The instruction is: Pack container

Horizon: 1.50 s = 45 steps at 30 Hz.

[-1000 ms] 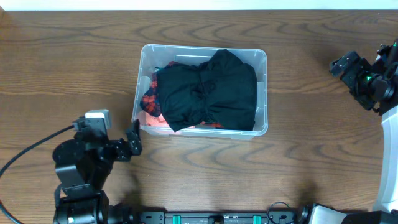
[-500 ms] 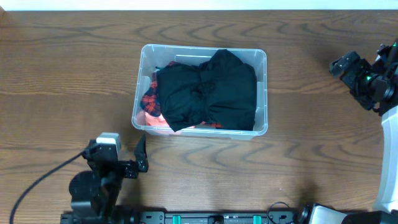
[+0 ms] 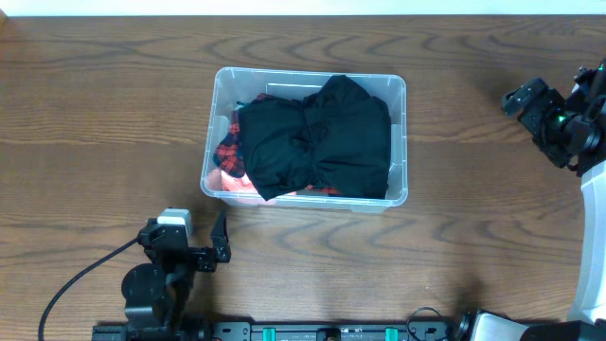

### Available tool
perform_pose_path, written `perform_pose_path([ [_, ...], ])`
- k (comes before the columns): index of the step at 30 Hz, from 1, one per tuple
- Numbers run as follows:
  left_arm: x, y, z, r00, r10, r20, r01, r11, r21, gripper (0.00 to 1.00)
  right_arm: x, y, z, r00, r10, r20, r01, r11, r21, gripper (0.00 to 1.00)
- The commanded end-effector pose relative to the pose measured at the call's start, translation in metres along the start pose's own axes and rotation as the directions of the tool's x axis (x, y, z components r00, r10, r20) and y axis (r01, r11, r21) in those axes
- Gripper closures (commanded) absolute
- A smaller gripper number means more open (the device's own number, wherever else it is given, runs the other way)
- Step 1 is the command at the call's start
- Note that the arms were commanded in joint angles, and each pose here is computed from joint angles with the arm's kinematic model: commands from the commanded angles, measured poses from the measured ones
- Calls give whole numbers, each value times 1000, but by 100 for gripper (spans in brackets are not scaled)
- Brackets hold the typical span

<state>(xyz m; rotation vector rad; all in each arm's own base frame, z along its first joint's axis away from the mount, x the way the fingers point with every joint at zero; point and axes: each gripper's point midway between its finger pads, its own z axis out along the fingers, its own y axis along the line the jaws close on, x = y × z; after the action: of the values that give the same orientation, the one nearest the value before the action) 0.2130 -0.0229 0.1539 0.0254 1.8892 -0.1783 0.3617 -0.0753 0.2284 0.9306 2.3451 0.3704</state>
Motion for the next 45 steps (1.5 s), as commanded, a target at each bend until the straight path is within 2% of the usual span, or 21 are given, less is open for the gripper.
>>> perform_pose_path([
  [1, 5, 3, 6, 1000, 10, 8, -10, 1000, -8, 2, -2, -4, 0, 1000, 8, 5, -8, 1000, 11, 1],
  [10, 31, 7, 21, 1000, 5, -27, -6, 1000, -11, 2, -2, -4, 0, 1000, 8, 5, -8, 1000, 11, 1],
  [45, 33, 7, 22, 999, 4, -37, -5, 1000, -12, 2, -2, -5, 0, 1000, 9, 4, -10, 1000, 12, 1],
])
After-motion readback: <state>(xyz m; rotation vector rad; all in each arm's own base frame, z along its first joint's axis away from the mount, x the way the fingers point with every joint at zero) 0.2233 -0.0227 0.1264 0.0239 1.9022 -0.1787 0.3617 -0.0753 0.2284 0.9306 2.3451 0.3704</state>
